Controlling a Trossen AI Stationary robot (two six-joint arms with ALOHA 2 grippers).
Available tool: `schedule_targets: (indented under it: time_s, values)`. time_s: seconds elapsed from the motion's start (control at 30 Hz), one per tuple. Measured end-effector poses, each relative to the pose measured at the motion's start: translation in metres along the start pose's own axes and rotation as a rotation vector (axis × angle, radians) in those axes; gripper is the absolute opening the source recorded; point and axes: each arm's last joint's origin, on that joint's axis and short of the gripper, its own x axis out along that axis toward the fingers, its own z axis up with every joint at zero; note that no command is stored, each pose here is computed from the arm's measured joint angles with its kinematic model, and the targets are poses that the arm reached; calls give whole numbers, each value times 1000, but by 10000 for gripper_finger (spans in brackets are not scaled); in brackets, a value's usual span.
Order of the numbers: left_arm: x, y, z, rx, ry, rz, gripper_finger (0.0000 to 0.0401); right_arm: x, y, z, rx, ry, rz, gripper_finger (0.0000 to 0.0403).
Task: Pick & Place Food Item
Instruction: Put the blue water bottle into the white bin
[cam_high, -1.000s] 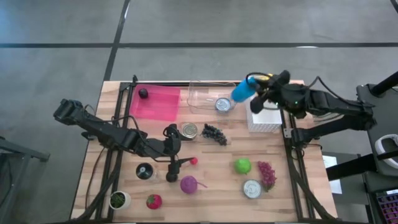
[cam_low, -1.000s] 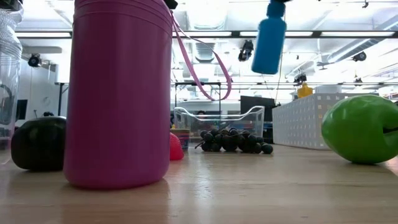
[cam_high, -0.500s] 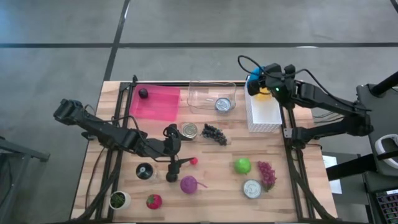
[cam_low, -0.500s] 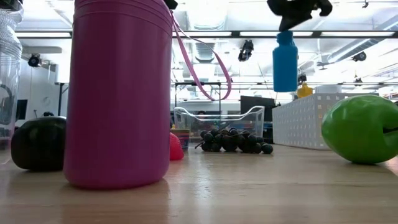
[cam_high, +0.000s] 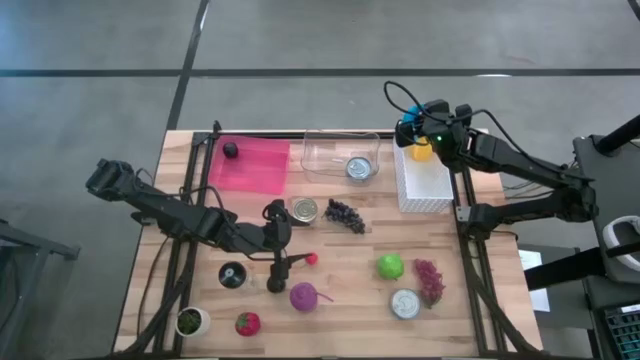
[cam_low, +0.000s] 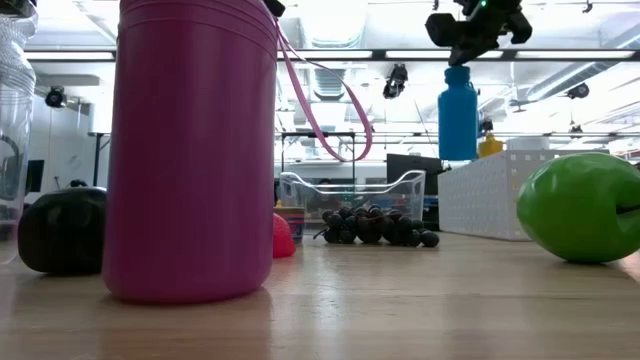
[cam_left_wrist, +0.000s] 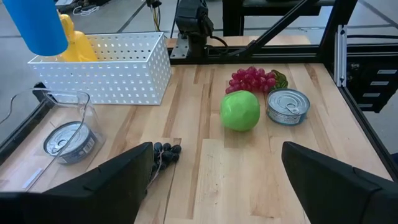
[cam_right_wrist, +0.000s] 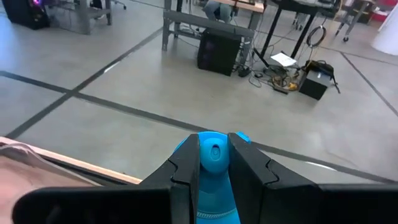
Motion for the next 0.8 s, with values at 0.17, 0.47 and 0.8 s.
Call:
schedule_targets:
  time_s: [0.17,0.47,0.8]
  values:
    - [0,0,0,0,0,0,360,9,0,-10,-77,12,-12,57]
    - [0,0,0,0,0,0,369,23,-3,-18,-70,20,33,57]
    - [0,0,0,0,0,0,361,28,-4,-24,-120,60,89,57]
